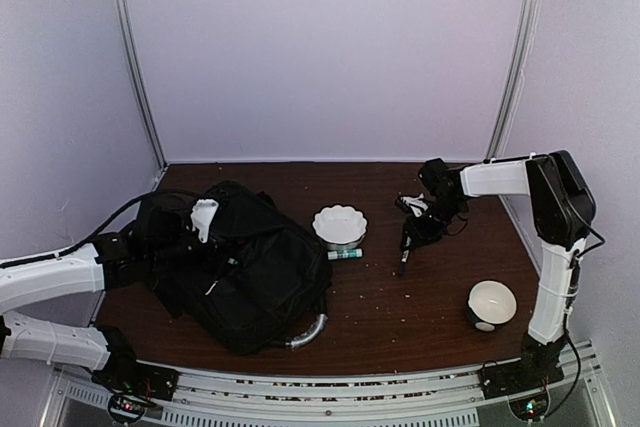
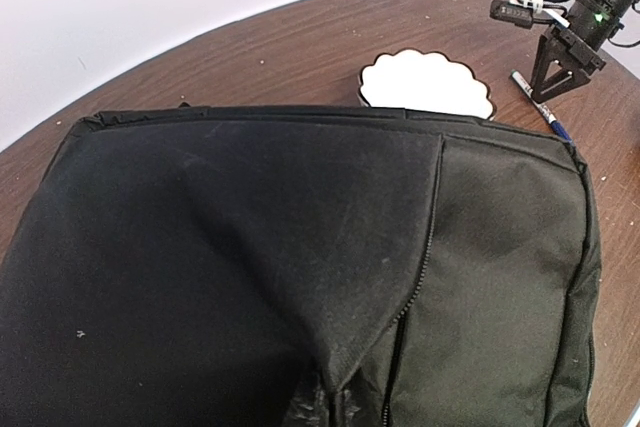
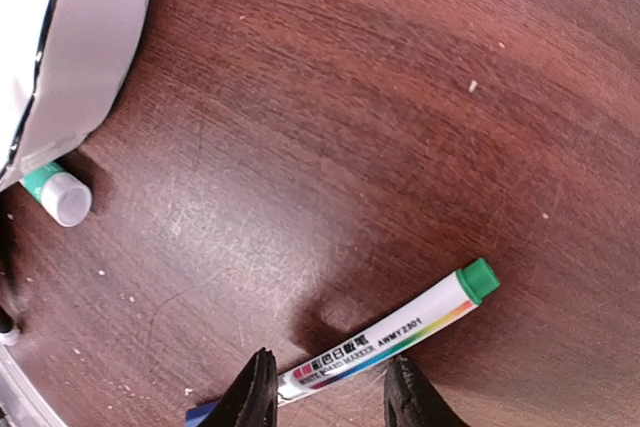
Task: Pack the student bag
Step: Move the pen to the center of the board.
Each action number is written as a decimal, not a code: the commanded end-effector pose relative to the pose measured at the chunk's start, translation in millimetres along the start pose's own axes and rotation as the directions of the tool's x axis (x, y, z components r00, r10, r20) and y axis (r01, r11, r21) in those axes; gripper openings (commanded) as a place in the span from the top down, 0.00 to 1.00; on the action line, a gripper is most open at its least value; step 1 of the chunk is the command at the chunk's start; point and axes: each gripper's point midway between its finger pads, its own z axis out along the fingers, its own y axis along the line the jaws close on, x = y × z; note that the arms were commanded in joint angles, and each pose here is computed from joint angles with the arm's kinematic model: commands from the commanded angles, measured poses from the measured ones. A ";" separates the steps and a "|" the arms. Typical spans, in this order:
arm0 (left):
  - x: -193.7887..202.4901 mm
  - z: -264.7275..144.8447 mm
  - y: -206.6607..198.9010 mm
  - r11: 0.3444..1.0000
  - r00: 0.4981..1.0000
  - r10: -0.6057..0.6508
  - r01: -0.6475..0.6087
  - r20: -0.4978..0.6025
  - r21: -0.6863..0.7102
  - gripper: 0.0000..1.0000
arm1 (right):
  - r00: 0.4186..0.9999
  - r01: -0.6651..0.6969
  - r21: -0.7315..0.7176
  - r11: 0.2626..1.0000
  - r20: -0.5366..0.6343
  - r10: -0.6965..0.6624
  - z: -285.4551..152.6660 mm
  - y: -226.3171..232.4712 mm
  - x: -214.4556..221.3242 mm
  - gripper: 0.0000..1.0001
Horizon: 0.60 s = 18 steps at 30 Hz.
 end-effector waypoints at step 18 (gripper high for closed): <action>-37.9 -10.1 -4.6 0.999 0.990 -0.021 0.016 0.141 0.034 1.00 | 0.784 0.589 0.117 0.800 -0.325 -0.530 36.7 56.7 70.3 0.67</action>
